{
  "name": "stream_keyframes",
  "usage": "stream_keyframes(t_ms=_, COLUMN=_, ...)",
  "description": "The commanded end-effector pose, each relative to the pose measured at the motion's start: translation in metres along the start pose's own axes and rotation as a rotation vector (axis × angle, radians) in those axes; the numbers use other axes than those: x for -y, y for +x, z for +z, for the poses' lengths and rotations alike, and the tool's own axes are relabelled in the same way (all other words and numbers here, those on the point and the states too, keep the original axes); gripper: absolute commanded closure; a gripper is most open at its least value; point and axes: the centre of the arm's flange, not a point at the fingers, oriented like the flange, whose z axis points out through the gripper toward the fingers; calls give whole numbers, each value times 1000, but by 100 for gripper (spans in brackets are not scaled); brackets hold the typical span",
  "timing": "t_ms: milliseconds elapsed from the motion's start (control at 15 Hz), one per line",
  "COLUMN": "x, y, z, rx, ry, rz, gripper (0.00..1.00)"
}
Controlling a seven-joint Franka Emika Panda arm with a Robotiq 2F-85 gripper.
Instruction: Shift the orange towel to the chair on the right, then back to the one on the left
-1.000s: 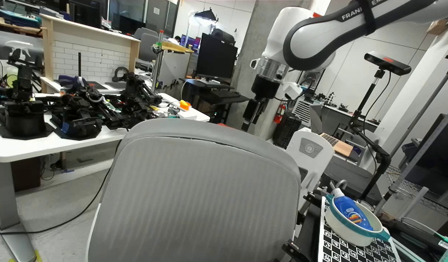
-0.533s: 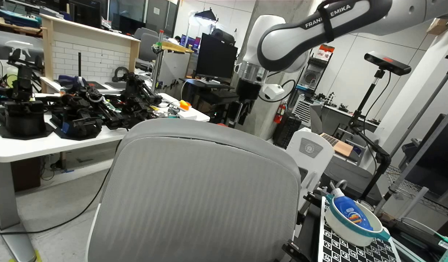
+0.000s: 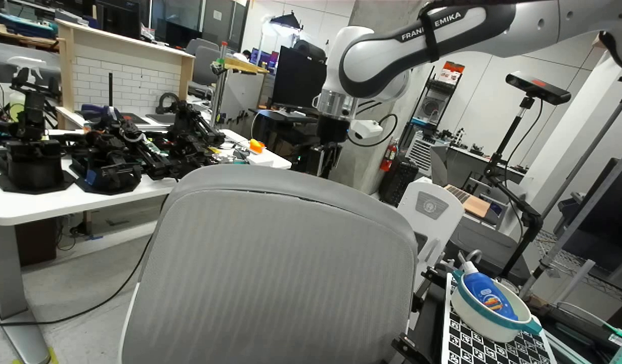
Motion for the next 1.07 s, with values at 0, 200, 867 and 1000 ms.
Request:
stream_keyframes(t_ms=0, x=-8, y=13, z=0, rx=20, ry=23, rz=1, gripper=64)
stream_keyframes(t_ms=200, x=-9, y=7, z=0, rx=24, ry=19, rz=5, gripper=88)
stream_keyframes(t_ms=867, x=-21, y=-35, z=-71, rx=-74, ry=-18, rz=33, gripper=98)
stream_keyframes(t_ms=1000, x=-18, y=-41, z=-90, rx=-97, ry=-28, rz=33, gripper=98)
